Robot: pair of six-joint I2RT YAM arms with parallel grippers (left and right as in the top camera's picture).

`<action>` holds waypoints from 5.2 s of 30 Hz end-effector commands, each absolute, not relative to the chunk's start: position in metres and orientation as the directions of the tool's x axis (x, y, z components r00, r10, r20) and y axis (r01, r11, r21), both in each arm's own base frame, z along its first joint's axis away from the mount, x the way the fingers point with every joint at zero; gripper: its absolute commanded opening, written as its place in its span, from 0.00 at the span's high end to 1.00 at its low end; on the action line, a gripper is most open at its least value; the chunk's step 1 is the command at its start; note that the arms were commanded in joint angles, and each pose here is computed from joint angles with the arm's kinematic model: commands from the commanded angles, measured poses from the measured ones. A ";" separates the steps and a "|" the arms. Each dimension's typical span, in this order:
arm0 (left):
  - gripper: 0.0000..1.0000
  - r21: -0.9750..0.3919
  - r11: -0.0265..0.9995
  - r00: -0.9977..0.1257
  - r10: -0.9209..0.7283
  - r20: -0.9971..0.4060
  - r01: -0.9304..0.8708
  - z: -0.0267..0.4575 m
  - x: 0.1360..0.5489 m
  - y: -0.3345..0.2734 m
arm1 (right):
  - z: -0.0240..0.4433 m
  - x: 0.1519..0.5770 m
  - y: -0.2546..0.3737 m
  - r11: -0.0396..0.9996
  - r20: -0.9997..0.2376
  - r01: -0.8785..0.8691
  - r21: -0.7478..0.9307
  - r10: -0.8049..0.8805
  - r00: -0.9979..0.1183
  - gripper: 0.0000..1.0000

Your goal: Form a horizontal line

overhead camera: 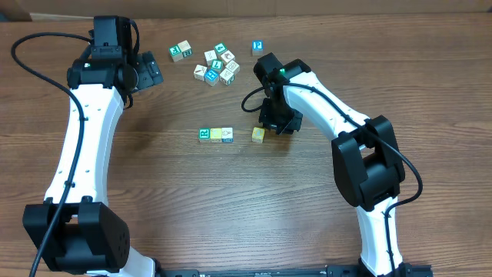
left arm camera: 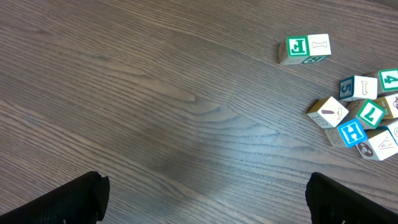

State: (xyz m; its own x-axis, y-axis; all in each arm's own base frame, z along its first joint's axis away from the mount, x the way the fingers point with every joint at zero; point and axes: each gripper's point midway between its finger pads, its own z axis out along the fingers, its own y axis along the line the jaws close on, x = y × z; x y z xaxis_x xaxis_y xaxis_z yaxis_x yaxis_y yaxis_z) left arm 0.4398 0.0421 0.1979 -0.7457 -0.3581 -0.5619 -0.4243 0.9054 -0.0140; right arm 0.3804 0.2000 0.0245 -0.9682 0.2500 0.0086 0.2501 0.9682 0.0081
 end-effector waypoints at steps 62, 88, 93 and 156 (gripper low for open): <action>0.00 0.001 0.904 -0.745 -0.351 -0.568 -0.427 0.198 0.440 0.044 | 0.007 0.371 0.247 0.974 0.026 0.130 0.185 0.127 -0.992 0.80; 0.00 0.001 0.904 -0.745 -0.351 -0.568 -0.427 0.198 0.440 0.044 | 0.005 0.370 0.254 0.993 -0.054 0.014 0.117 0.020 -0.998 0.75; 0.00 0.001 0.904 -0.745 -0.351 -0.568 -0.427 0.198 0.440 0.044 | 0.006 0.369 0.260 0.990 -0.051 0.007 0.143 0.015 -0.999 0.75; 0.01 0.001 0.904 -0.745 -0.351 -0.568 -0.427 0.198 0.440 0.044 | 0.009 0.386 0.270 0.980 -0.110 0.086 0.181 0.107 -0.988 0.75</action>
State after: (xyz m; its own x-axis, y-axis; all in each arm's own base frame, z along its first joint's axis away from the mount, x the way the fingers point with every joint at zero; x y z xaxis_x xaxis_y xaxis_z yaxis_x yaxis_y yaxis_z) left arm 0.4398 0.0421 0.1979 -0.7455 -0.3584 -0.5620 -0.4247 0.9052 -0.0139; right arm 0.3894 0.2663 0.0065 -0.9862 0.1232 -0.1103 0.1030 0.9796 0.1725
